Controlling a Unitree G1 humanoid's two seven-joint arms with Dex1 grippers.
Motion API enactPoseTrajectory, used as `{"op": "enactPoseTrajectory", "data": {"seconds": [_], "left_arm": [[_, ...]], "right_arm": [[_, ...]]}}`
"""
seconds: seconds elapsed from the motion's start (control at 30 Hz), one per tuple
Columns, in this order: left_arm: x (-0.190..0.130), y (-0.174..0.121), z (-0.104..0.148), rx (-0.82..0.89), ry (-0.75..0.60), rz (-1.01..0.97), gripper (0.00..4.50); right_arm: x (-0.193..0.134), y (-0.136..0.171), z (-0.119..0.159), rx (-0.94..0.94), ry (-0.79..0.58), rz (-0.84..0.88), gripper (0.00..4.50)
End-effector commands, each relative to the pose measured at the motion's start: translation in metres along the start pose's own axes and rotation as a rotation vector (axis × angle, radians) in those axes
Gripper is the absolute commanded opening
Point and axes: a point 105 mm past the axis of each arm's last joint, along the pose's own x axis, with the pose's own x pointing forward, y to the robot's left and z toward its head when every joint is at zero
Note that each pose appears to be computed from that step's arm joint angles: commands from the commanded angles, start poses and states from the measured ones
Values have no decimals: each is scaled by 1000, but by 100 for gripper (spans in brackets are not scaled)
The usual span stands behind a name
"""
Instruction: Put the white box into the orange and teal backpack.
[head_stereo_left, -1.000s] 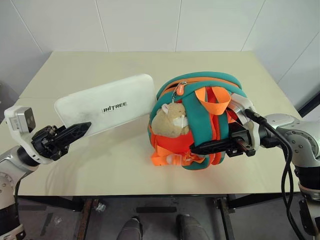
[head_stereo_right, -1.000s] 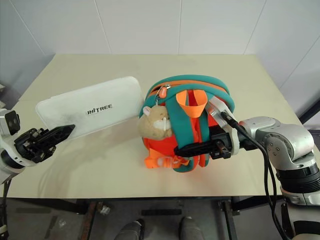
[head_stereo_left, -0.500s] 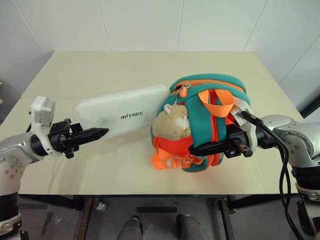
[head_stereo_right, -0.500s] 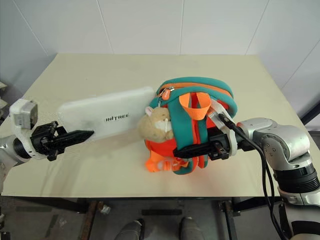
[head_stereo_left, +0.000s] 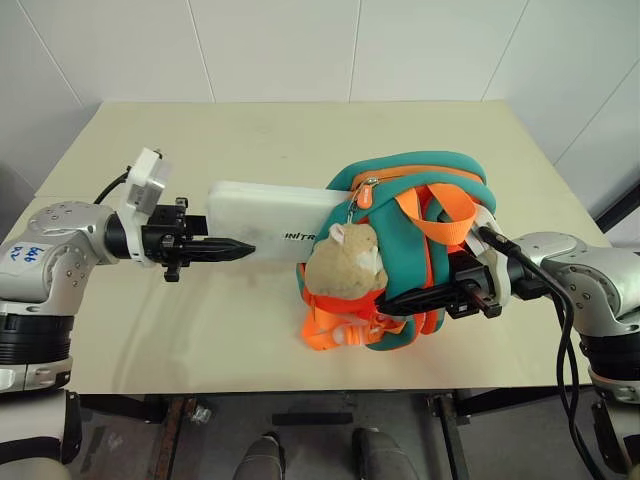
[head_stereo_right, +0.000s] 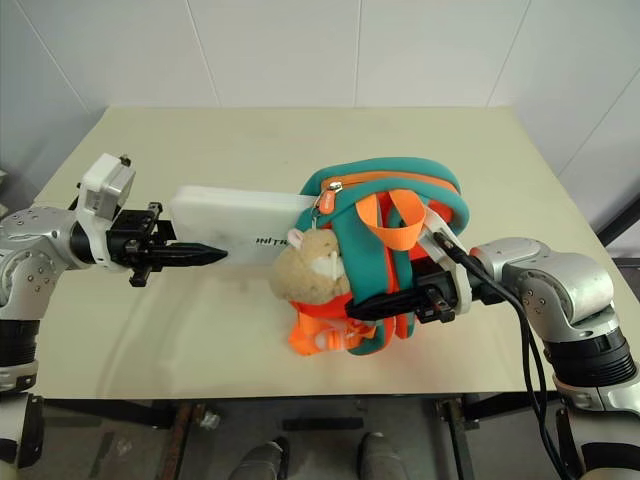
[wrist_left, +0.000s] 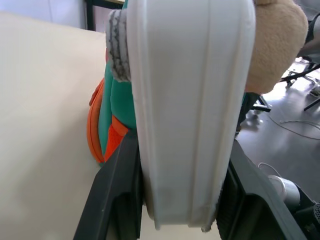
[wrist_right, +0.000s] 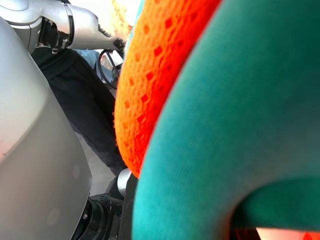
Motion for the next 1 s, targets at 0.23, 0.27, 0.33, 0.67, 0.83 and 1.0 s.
{"op": "enactPoseTrajectory", "data": {"seconds": [0.23,0.27,0.33,0.67,0.83,1.0], "left_arm": [[69,37,1,110,120,63,139],[79,38,3,123,104,44,139],[97,37,7,112,62,-4,139],[119,34,-6,75,104,-94,139],[106,39,1,94,71,-54,296],[86,44,4,157,72,0,437]], "right_arm": [[5,4,6,-50,1,13,4],[6,3,6,-52,1,14,4],[7,3,6,-57,1,13,4],[8,6,4,-65,-7,-10,4],[8,5,2,-64,-10,-21,0],[8,3,2,-65,-10,-24,0]]}}
